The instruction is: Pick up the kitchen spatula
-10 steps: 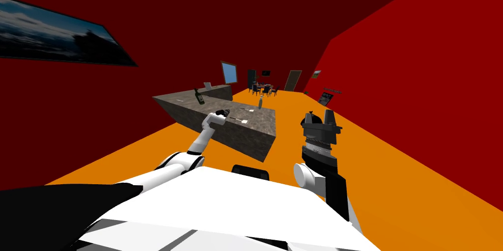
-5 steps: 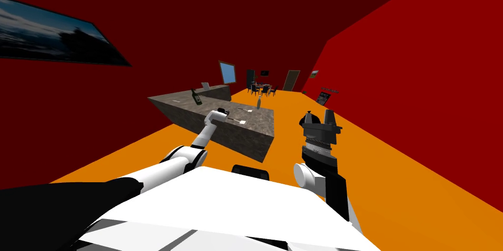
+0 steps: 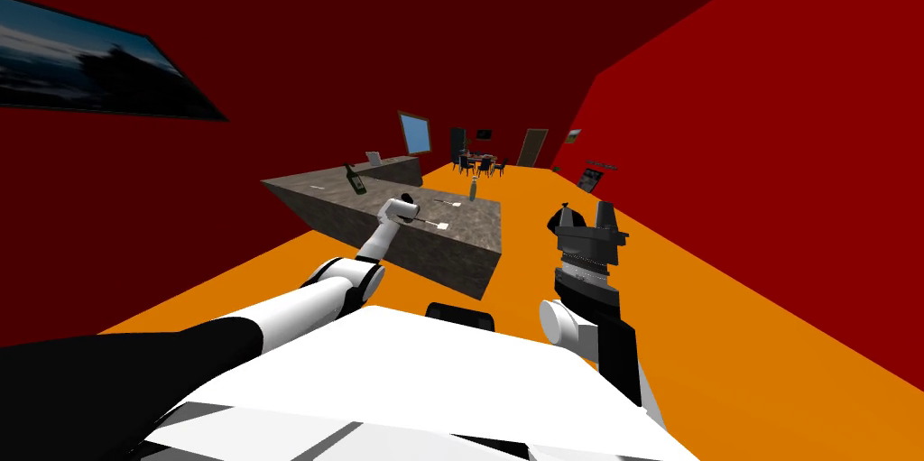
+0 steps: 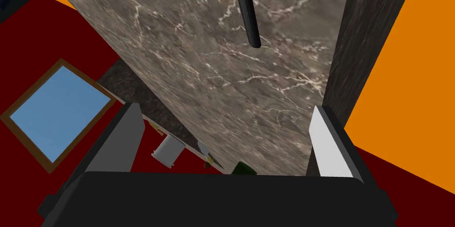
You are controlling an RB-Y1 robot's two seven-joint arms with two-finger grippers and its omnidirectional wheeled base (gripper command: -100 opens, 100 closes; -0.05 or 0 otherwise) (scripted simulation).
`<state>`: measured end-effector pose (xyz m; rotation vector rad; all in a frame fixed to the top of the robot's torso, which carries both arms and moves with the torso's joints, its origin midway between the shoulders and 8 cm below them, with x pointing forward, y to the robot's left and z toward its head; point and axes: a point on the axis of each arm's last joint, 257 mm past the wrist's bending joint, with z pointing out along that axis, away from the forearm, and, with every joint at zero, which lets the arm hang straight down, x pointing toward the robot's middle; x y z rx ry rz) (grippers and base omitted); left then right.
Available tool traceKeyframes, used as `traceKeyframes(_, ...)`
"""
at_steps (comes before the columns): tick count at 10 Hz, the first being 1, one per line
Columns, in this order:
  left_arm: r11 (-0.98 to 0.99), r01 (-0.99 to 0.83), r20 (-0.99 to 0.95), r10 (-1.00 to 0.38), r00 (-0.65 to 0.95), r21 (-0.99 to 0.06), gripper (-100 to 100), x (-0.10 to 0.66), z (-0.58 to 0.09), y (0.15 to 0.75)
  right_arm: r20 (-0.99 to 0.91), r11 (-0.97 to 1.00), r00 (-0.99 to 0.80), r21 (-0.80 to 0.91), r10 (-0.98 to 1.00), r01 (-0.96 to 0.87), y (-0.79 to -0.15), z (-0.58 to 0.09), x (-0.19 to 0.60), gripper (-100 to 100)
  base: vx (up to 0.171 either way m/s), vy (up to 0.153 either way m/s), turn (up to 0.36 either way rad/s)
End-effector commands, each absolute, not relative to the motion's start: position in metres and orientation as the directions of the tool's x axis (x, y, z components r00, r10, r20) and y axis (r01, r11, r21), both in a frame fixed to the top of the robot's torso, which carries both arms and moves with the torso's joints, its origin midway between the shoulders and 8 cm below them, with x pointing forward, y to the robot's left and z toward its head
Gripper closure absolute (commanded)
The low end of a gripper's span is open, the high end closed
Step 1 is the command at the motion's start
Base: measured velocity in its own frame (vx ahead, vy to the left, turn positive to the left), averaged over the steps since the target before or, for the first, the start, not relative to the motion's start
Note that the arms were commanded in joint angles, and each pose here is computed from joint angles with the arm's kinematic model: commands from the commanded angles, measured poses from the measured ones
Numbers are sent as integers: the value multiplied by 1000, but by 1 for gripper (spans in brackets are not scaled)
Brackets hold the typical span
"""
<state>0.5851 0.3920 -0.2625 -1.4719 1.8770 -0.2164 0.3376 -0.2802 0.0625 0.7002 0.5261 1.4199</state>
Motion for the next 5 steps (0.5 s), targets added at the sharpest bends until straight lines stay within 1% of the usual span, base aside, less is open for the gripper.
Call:
traceKeyframes(1,311,-804,-421,-903,-84,-507,-100,580,-272,394,78,12,96,712,992,-702,-280,63,338,0,35,-8,-23)
traceKeyframes(5,241,-875,-354,-931,-86,-420,-100,570,-284,394,78,12,96,712,992,-702,-280,63,338,0,49,-8,-38)
